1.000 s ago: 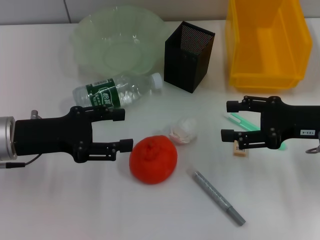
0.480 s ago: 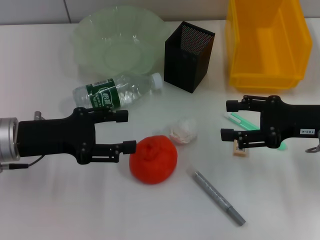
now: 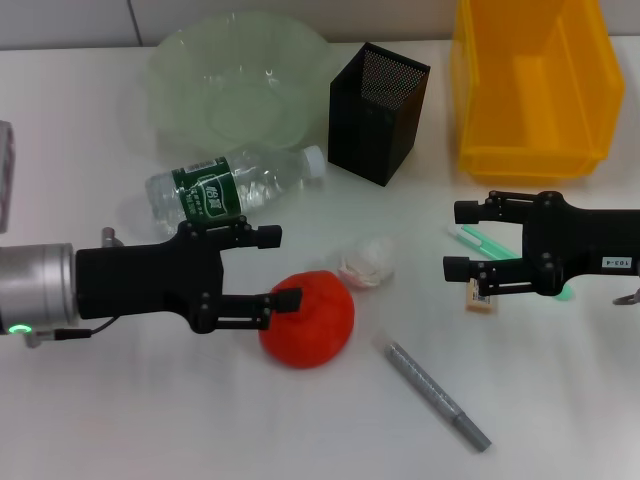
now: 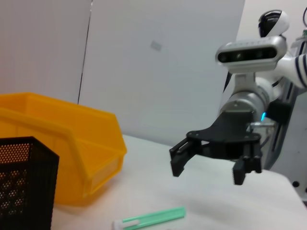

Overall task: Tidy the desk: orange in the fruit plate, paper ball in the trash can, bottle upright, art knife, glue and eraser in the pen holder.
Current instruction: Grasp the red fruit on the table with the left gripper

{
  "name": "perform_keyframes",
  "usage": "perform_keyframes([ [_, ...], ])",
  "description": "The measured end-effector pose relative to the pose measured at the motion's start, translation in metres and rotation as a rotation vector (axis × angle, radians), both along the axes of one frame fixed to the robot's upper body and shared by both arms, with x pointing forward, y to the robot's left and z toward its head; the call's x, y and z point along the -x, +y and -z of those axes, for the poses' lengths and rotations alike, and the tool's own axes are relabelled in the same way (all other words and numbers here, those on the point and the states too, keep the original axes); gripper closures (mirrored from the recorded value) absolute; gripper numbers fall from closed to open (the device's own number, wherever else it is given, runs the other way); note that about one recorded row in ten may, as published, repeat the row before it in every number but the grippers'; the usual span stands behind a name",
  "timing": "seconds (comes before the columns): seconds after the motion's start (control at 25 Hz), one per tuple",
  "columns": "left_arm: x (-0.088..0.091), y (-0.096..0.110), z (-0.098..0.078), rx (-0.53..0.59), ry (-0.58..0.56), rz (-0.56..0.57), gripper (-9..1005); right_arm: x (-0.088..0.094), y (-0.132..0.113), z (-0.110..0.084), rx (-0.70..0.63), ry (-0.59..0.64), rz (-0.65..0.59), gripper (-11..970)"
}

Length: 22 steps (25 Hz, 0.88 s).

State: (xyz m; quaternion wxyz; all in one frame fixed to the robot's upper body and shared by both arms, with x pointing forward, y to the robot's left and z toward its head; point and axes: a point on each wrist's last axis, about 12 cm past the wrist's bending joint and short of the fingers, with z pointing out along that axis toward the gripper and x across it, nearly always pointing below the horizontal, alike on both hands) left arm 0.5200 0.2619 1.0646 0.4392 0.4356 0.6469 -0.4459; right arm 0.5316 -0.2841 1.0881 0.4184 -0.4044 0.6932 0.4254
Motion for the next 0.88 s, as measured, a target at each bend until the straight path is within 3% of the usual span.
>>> perform_keyframes([
  [0.32, -0.004, -0.022, 0.017, -0.093, -0.002, -0.010, 182, 0.001, -0.001, 0.001, 0.001, 0.002, 0.003, 122],
  [0.88, -0.005, -0.028, 0.028, -0.158, 0.009, -0.027, 250, 0.001, -0.002, 0.000, 0.002, -0.006, 0.006, 123],
])
